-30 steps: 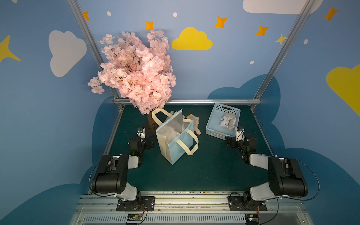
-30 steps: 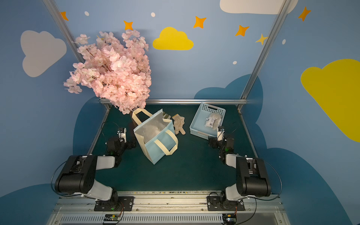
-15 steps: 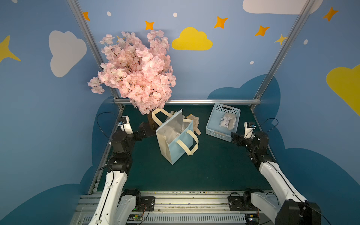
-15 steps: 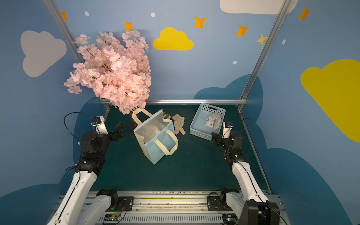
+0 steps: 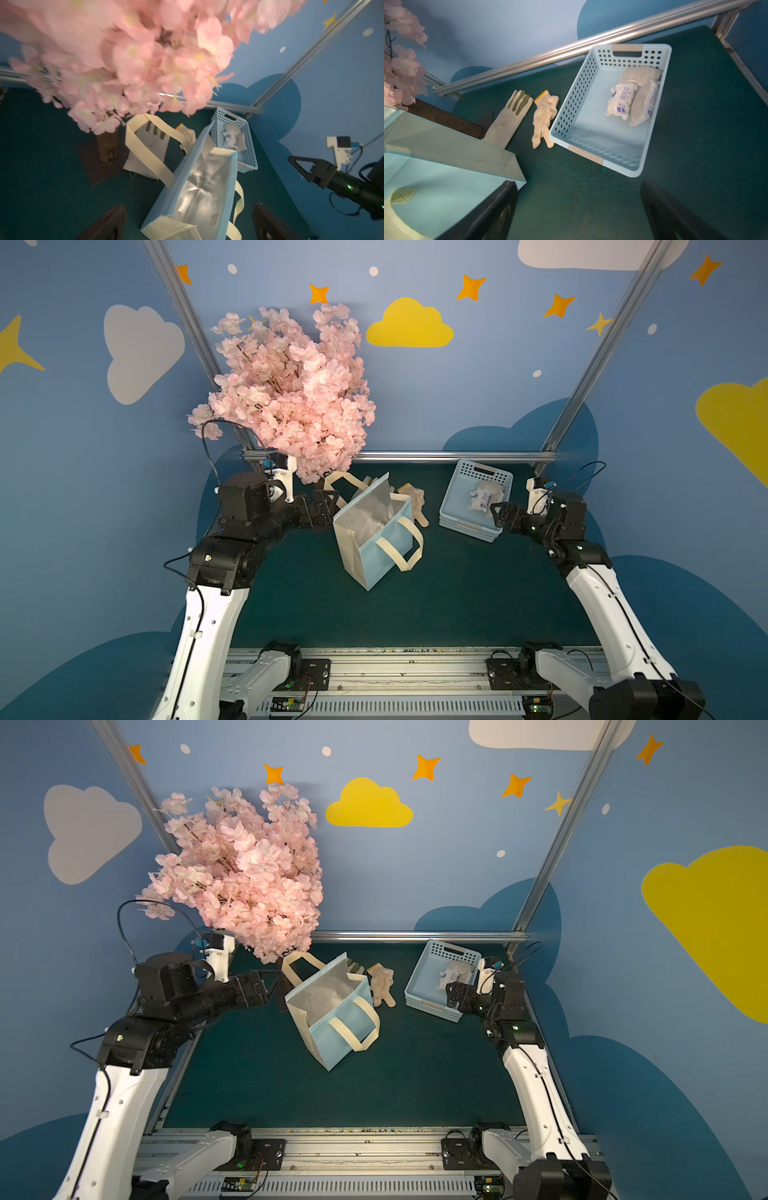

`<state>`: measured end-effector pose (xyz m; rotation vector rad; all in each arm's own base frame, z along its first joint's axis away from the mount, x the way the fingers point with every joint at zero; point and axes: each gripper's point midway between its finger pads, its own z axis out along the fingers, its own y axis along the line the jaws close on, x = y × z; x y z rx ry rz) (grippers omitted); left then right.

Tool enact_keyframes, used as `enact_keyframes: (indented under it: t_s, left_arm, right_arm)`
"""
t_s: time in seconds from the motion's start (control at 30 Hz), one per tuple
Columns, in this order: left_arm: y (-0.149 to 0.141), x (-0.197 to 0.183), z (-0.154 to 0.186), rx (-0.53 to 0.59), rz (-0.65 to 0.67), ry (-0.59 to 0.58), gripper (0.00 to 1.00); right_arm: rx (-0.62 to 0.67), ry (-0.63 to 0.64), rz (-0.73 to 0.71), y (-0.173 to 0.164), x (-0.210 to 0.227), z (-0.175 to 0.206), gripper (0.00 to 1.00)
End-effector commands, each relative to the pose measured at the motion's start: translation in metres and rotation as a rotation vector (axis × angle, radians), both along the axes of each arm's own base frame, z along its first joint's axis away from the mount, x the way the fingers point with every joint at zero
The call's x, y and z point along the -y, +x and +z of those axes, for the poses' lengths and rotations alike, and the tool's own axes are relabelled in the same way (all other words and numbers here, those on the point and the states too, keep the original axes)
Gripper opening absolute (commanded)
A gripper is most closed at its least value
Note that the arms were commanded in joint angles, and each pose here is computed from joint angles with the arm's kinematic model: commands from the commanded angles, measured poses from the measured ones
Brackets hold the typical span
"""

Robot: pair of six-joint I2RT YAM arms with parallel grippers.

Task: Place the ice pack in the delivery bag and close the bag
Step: Pick up the delivery bag from the center of the board.

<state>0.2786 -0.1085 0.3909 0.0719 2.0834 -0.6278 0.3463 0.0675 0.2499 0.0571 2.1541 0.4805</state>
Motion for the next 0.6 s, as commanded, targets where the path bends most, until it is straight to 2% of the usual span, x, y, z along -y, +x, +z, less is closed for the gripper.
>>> enact_keyframes:
  t_s: [0.0, 0.17, 0.33, 0.43, 0.57]
  left_arm:
    - [-0.01, 0.026, -0.026, -0.132, -0.101, 0.108, 0.99]
    - [0.015, 0.045, -0.044, -0.21, -0.138, 0.274, 0.99]
    - [0.045, 0.048, -0.057, -0.259, -0.146, 0.411, 0.99]
    - [0.058, 0.052, -0.074, -0.333, -0.181, 0.48, 0.94]
    - [0.076, 0.055, -0.082, -0.369, -0.202, 0.545, 0.83]
  right_arm:
    - [-0.106, 0.026, 0.034, -0.005, -0.013, -0.017, 0.98]
    - [-0.144, 0.024, 0.054, 0.002, -0.024, -0.026, 0.98]
    - [-0.152, 0.037, 0.046, 0.005, -0.027, -0.028, 0.98]
    - [-0.146, 0.032, 0.036, 0.006, -0.026, -0.028, 0.98]
    - [-0.137, 0.017, 0.027, 0.005, -0.024, -0.027, 0.98]
